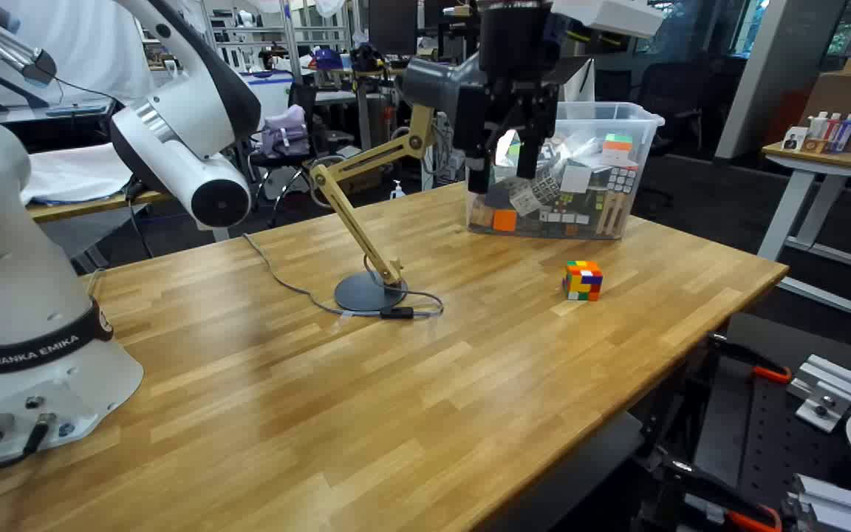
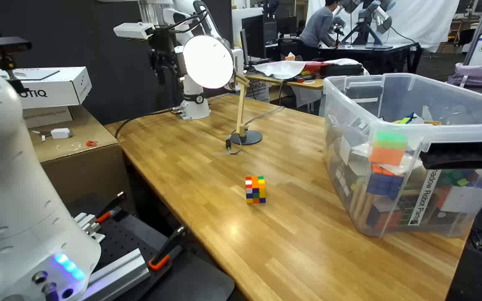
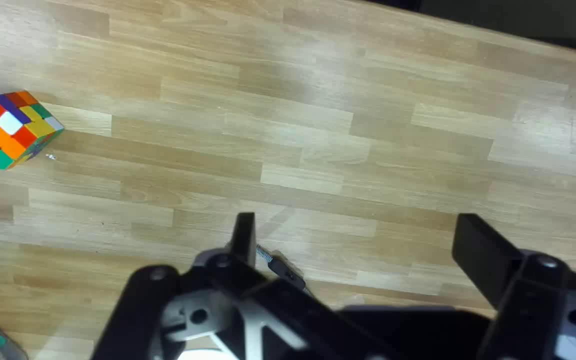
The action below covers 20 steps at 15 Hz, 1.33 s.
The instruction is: Put the Rubik's cube in the storage box then switch the desk lamp off and on
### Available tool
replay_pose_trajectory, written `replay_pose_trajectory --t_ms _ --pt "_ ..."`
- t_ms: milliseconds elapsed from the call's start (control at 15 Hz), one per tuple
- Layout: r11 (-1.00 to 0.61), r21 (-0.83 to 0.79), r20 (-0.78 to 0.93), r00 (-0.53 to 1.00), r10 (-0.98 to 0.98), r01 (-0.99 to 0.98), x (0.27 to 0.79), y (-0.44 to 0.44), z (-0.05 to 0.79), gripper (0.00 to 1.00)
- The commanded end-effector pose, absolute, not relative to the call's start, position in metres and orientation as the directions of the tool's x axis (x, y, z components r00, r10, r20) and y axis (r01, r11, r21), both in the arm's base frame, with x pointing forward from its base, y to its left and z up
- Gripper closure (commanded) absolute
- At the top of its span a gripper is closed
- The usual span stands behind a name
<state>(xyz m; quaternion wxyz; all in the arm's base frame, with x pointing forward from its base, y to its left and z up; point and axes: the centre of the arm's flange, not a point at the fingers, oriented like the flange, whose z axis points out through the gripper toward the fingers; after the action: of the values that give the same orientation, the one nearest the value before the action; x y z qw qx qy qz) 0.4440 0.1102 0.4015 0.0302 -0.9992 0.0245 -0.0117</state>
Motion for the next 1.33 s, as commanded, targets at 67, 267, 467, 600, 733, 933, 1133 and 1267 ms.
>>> replay_pose_trajectory --t_ms 67,267,467,600,733,933,1133,1267 --pt "-0.997 -0.061 0.022 0.999 -0.050 -0.048 0.444 0.110 0.401 0.00" --pt "-0.997 -0.061 0.022 0.999 -0.050 -0.048 0.444 0.110 0.402 0.00" --pt "-0.997 -0.056 0.025 0.998 -0.056 -0.055 0.444 0.109 0.402 0.00" --pt "-0.998 -0.045 0.031 0.998 -0.054 -0.053 0.443 0.106 0.402 0.00" --pt "-0.998 -0.023 0.033 0.997 -0.065 -0.064 0.440 0.100 0.402 0.00" --pt "-0.994 0.008 0.028 0.994 -0.108 -0.108 0.431 0.086 0.398 0.00" --pt "-0.981 0.007 0.019 0.981 -0.194 -0.195 0.410 0.071 0.393 0.00" --pt "-0.963 0.007 0.026 0.963 -0.268 -0.268 0.392 0.064 0.391 0.00"
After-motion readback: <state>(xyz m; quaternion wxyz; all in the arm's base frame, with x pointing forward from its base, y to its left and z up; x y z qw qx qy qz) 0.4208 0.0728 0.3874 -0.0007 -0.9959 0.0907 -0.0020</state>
